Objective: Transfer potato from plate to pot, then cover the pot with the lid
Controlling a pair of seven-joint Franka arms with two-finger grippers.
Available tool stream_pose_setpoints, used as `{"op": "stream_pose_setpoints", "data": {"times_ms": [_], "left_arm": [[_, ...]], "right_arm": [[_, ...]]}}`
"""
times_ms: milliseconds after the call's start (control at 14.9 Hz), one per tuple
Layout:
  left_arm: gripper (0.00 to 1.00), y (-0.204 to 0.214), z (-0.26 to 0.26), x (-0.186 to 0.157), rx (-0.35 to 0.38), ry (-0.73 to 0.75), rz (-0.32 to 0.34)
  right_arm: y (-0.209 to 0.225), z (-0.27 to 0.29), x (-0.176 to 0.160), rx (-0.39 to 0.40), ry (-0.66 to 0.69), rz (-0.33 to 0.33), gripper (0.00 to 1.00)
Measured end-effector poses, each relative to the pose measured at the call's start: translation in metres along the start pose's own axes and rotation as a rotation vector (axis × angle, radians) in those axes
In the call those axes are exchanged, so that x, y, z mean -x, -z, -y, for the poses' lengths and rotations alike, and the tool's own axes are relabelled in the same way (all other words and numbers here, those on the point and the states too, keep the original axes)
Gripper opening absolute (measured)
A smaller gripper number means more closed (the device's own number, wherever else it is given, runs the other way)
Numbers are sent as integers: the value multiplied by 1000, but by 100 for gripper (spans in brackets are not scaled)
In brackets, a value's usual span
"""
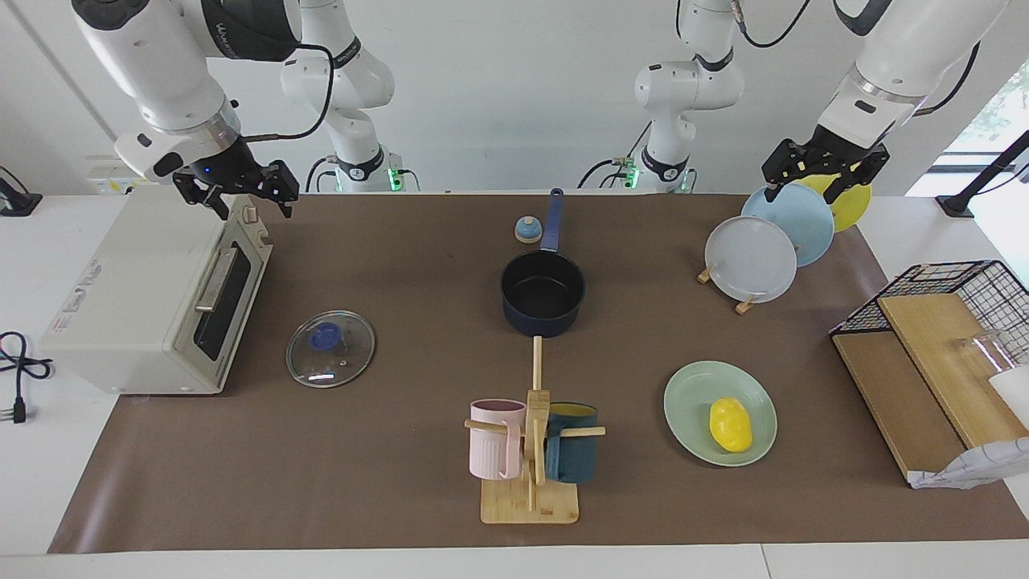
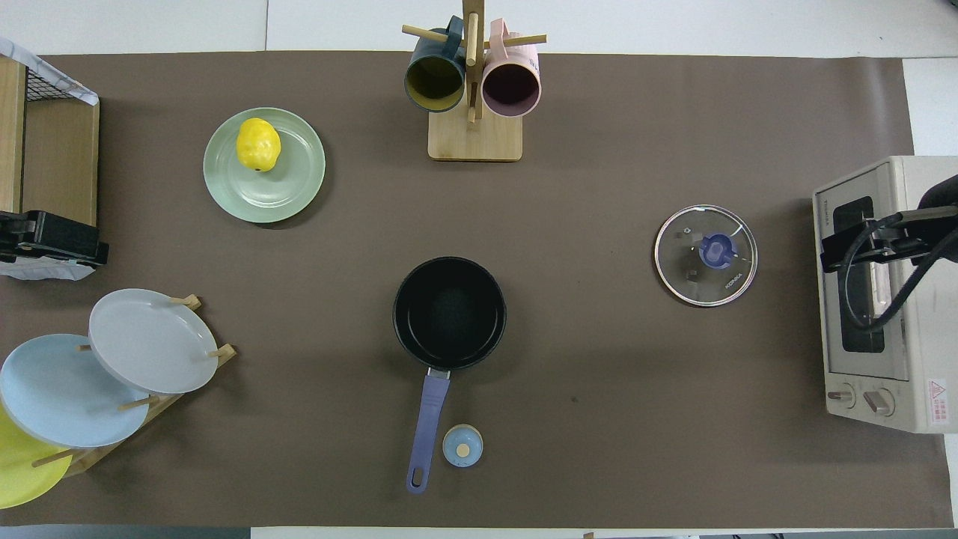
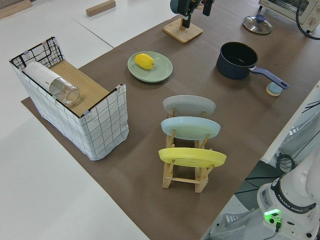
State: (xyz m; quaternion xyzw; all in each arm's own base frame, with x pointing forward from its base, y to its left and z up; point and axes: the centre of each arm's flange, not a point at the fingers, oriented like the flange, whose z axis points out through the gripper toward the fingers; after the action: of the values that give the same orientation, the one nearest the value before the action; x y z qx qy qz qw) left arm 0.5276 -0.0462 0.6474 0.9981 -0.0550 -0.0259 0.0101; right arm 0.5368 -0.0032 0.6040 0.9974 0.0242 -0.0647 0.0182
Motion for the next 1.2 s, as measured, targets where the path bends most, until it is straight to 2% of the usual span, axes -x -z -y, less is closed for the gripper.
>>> {"op": "stream_pose_setpoints", "data": {"times_ms": [602, 937, 1205], "left_arm": [[100, 0, -4, 0, 13, -7, 0], [100, 1, -12, -2, 14, -22, -11], [100, -8, -15, -11, 33, -26, -11]], "right_arm": [[0, 0, -1, 0, 1, -5, 100], [0, 23, -9, 7, 43, -67, 100], [2, 42, -10, 6, 76, -86, 100]]}}
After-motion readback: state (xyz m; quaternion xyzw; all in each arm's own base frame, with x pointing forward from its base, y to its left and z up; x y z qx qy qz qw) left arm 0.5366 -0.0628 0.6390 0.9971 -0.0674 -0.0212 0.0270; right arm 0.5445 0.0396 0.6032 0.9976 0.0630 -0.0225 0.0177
